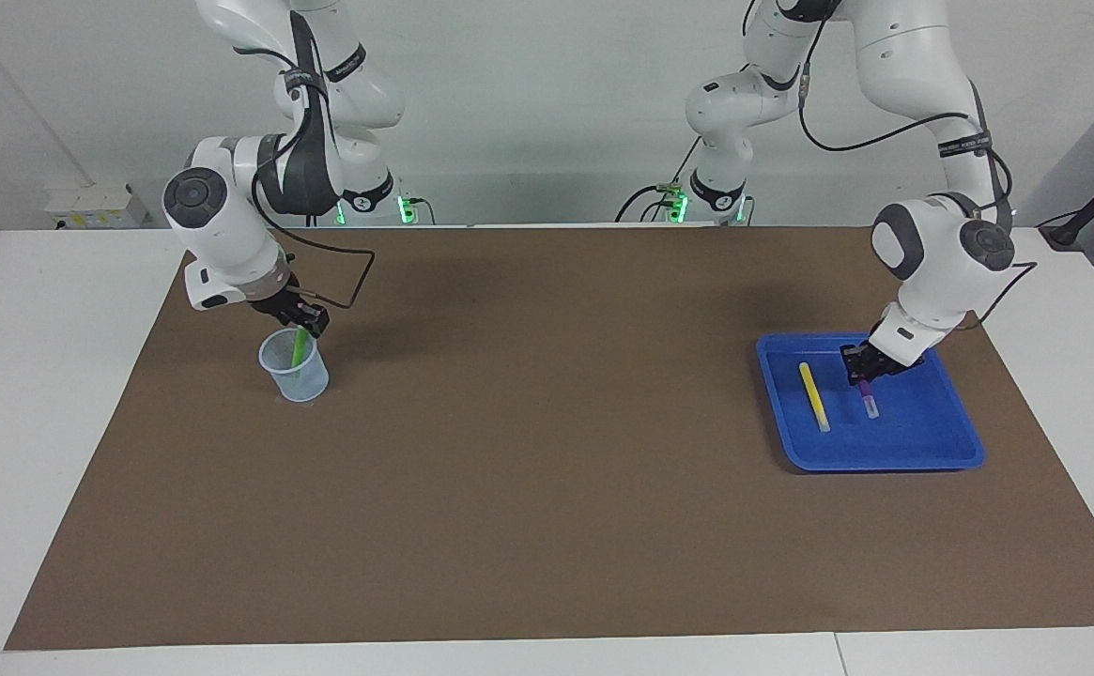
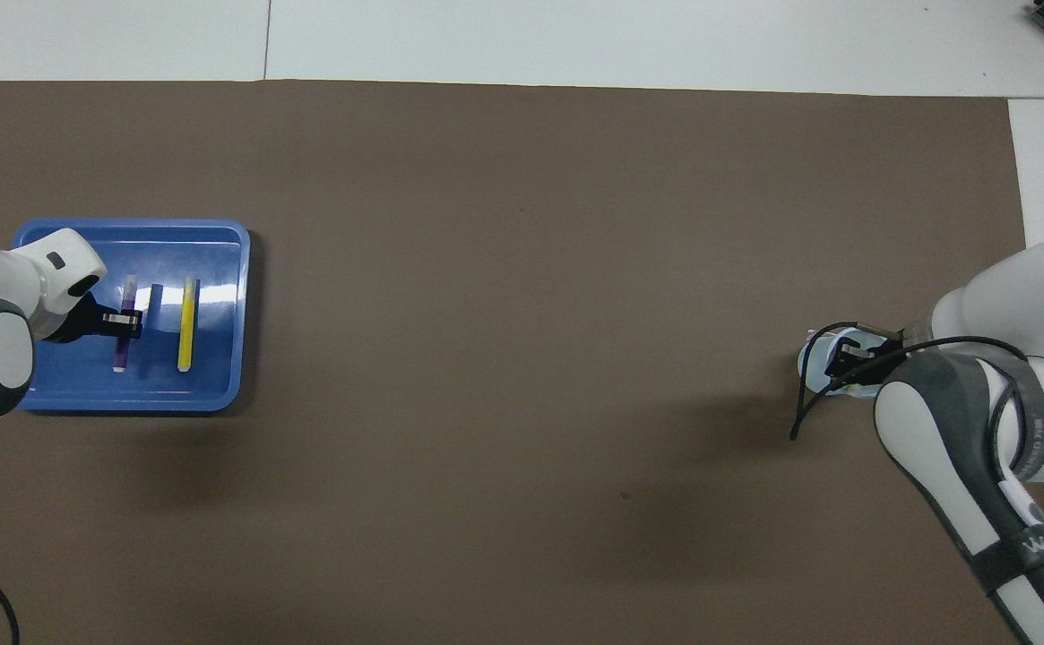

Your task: Right arm passes pens to left for tray arrangement

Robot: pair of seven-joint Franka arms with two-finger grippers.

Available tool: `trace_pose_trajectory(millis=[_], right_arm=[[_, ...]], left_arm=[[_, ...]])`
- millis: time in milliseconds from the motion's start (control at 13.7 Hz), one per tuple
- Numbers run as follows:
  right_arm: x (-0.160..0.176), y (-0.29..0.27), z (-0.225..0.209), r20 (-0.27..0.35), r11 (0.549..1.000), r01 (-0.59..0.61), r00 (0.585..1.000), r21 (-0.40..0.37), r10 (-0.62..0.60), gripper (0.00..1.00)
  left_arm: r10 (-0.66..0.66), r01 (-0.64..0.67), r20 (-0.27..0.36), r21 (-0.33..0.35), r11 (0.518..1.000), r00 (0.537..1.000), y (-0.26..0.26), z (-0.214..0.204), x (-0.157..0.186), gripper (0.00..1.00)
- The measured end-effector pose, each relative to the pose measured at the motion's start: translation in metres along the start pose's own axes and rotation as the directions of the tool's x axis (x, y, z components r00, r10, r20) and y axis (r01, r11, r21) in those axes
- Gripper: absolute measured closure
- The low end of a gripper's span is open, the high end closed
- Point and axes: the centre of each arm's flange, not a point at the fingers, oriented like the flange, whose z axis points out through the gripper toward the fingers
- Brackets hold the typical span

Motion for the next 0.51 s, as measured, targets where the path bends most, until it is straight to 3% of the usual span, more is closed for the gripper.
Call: trace_pose_trajectory(millis=[292, 511], right_arm=[[-0.0006, 0.0013, 0.0042, 0.003, 1.000, -0.002, 1.000, -0.001, 0.002, 0.40], [-0.0017, 0.0004, 0.0019, -0.003, 1.000, 0.000, 1.000, 0.001, 0.000, 0.69]], left_arm=[[-0.002, 0.002, -0.013, -0.001, 1.000, 1.000, -0.0011, 0.0087, 0.0018, 0.82], [-0.002, 0.002, -0.044, 0.005, 1.000, 0.999, -0.0016, 0.0088, 0.0040, 0.82]])
